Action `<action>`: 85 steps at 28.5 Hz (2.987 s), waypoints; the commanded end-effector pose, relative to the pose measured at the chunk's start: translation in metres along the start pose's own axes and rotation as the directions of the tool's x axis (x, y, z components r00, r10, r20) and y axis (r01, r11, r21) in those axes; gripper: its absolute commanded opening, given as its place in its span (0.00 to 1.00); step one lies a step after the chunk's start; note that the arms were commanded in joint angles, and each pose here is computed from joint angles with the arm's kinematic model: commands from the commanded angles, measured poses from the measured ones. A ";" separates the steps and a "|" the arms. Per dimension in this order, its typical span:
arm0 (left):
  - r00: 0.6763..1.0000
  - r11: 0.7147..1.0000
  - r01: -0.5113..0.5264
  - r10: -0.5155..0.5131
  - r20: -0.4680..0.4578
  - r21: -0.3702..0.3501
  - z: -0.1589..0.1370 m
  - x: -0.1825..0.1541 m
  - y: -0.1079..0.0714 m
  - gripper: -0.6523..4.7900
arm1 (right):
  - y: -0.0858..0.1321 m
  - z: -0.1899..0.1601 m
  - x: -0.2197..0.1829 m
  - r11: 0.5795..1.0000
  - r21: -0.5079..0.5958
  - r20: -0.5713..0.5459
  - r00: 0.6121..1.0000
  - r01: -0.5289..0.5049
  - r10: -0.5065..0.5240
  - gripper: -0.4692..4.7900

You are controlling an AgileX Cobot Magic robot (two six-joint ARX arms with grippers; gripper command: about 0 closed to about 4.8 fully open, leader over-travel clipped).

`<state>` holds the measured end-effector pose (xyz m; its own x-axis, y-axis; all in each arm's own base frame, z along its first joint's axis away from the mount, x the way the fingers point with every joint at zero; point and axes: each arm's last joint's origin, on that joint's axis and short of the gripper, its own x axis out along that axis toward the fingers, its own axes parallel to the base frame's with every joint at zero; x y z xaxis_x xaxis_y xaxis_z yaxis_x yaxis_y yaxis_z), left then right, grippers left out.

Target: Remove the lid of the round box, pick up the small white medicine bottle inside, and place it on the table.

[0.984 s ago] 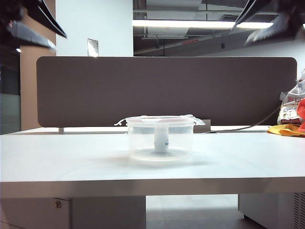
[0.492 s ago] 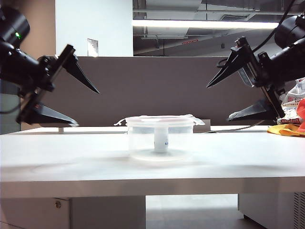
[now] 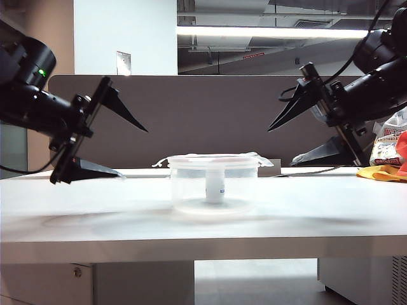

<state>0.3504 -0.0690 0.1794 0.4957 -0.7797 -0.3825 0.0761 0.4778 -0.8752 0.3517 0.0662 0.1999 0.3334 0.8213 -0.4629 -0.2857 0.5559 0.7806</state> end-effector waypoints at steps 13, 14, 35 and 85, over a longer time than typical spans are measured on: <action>0.998 0.999 0.036 -0.034 -0.057 0.034 0.003 0.038 -0.005 0.83 | -0.007 0.000 0.028 1.000 -0.023 0.000 1.000 -0.019 0.019 0.79; 0.998 0.999 0.034 -0.032 -0.059 0.031 0.002 0.038 -0.003 0.80 | -0.007 0.001 0.028 0.999 -0.025 0.004 1.000 -0.021 0.021 0.78; 0.999 0.998 0.036 -0.034 -0.031 0.054 0.005 0.041 -0.001 0.48 | -0.006 0.004 0.028 0.999 -0.020 0.030 0.999 -0.030 0.030 0.56; 0.989 0.987 0.121 -0.112 -0.093 0.104 0.004 0.041 -0.006 0.15 | -0.006 0.004 0.028 0.999 -0.016 0.023 0.999 -0.035 0.036 0.21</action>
<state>0.3734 -0.1010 0.1671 0.4075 -0.8511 -0.3308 0.1863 0.4322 -0.8823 0.3653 0.0851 0.1806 0.3417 0.8316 -0.4378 -0.2930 0.5369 0.7911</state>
